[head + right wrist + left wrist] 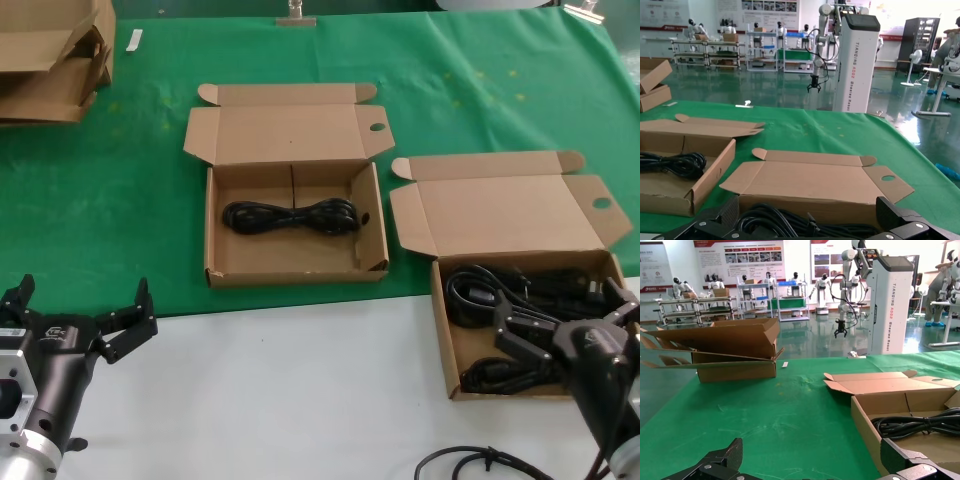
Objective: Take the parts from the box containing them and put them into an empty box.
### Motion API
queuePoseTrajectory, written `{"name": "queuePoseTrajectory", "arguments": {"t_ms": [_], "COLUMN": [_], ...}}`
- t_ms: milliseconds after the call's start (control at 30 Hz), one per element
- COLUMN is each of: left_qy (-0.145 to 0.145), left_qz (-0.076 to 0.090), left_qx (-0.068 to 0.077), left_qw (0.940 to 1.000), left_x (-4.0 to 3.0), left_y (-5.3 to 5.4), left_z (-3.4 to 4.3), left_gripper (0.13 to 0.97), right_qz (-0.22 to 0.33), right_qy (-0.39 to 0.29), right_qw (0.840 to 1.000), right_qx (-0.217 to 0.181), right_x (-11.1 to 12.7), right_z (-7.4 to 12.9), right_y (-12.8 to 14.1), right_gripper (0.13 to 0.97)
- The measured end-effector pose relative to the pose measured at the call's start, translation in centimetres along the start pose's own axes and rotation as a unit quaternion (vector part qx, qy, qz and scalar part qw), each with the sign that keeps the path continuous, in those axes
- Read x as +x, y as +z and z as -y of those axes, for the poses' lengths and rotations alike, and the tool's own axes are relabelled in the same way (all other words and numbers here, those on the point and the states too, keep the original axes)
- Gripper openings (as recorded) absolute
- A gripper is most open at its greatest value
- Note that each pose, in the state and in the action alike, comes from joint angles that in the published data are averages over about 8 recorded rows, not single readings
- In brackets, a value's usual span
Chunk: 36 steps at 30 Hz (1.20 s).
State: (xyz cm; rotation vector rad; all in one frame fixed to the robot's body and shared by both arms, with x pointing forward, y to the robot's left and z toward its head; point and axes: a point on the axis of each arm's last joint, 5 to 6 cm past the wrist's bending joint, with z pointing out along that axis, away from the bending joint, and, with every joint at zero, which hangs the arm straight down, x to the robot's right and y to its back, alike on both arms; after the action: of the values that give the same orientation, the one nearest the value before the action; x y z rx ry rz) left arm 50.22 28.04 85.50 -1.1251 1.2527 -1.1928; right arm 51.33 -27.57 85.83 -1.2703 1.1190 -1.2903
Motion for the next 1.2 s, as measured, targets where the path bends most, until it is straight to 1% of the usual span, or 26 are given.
{"name": "queuePoseTrajectory", "arguments": {"t_ms": [1200], "left_qy": [0.000], "left_qz": [0.000], "left_qx": [0.000], "left_qw": [1.0000], "left_x": [0.00], "left_y": [0.00], "left_z": [0.00], "left_gripper": [0.966], "right_qz": [0.000], "right_qy": [0.000], "right_qw": [1.000], "right_qx": [0.000], "right_x": [0.00], "right_z": [0.00], "right_y": [0.00], "right_gripper": [0.966]}}
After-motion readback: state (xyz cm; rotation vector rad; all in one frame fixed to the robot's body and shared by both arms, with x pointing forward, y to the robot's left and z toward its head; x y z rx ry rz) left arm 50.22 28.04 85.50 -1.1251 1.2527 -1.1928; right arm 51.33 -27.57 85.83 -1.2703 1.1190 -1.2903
